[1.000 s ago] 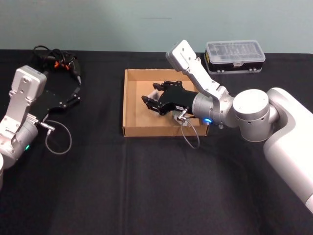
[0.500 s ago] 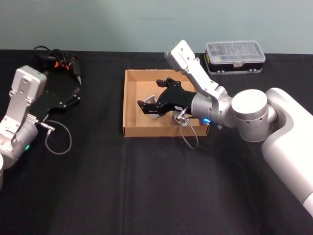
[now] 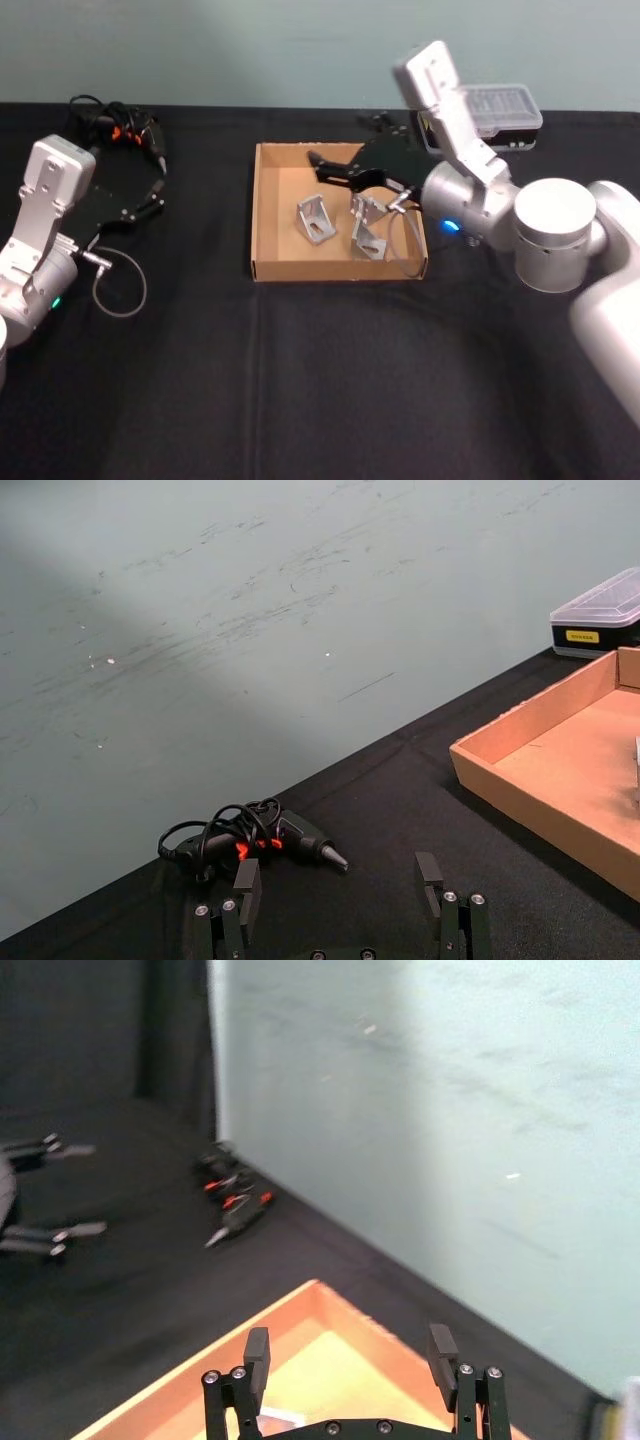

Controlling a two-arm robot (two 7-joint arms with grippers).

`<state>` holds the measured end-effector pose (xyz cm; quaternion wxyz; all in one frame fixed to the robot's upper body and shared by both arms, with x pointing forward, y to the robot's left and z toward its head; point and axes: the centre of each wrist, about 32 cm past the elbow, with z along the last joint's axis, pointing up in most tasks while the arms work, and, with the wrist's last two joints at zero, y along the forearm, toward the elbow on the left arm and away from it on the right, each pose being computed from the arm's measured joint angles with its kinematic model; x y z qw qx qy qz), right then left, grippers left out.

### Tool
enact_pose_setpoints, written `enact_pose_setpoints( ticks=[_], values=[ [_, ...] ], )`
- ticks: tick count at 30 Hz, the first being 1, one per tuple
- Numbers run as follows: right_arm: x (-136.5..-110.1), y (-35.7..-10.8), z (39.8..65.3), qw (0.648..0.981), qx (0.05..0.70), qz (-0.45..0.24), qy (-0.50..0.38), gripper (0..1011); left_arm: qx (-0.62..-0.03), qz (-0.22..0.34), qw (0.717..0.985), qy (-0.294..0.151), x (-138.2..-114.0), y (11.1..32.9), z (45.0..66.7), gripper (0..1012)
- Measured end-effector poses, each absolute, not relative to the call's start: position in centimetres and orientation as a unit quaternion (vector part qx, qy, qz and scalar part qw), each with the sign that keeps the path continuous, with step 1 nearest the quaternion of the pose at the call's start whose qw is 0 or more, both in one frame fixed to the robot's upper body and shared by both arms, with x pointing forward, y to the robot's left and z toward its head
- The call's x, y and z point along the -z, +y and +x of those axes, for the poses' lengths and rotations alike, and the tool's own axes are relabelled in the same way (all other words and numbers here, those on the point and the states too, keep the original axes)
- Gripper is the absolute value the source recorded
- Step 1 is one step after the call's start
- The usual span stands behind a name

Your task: Use one hand to pick up the angle iron from the table and place it into the box.

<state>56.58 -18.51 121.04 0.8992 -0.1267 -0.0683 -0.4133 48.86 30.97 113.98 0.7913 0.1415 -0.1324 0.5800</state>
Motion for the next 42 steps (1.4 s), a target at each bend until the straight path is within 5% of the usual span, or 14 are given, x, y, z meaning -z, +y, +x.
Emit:
enact_pose_setpoints(
  ticks=[20, 42],
  values=[
    [-120.0, -24.1, 52.4, 0.822, 0.545, -0.149, -0.065, 1000, -0.58, 0.141, 0.791, -0.132, -114.0, 31.0, 48.9, 1000],
    [-120.0, -23.9, 52.5, 0.824, 0.543, -0.148, -0.066, 1000, -0.58, 0.141, 0.791, -0.132, -114.0, 31.0, 48.9, 1000]
  ],
)
